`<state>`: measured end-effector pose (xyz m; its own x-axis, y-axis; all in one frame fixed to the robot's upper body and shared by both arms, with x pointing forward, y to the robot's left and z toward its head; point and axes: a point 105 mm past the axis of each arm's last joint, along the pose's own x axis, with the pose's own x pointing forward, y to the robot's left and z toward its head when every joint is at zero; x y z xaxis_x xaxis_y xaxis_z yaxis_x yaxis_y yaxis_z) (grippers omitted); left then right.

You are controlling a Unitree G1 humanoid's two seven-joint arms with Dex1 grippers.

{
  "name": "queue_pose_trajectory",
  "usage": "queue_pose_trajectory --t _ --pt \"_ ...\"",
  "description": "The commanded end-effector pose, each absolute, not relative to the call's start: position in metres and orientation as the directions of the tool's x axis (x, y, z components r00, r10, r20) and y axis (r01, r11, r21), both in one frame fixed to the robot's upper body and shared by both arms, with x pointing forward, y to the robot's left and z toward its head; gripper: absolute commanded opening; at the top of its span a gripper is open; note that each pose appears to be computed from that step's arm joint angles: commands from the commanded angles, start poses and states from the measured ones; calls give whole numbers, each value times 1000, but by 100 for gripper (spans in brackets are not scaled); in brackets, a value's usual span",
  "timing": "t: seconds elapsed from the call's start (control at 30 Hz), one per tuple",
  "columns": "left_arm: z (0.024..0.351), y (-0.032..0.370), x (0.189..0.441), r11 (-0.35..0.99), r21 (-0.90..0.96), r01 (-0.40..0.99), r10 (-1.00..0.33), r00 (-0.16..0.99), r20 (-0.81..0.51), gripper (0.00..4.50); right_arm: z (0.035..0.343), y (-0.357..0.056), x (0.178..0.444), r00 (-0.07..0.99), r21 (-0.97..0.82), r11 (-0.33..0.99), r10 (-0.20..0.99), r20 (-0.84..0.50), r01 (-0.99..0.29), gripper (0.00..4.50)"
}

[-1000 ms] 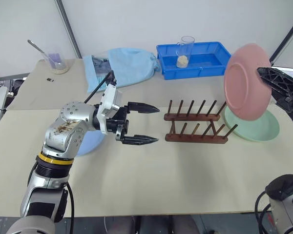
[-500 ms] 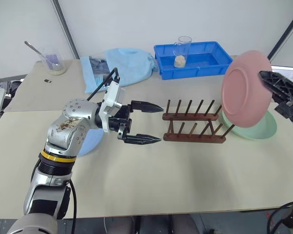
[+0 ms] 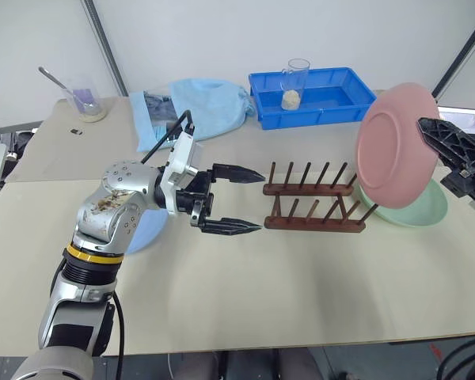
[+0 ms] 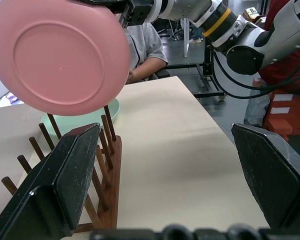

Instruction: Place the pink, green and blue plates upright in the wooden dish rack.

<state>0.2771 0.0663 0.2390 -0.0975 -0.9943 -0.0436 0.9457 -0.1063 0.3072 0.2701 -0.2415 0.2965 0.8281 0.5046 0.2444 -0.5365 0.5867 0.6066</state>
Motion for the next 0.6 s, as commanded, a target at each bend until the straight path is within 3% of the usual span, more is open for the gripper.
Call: queue_pose_trajectory --t 0.03,0.33,0.6 --pt "247 66 273 -118 338 934 -993 -115 -29 450 298 -240 268 822 604 579 509 256 -547 1" --pt "245 67 273 -111 335 936 -994 -108 -30 450 324 -232 264 780 543 567 524 343 -619 1" --pt "245 66 272 -119 336 934 -993 -116 -30 450 304 -238 264 815 586 581 502 289 -565 1"
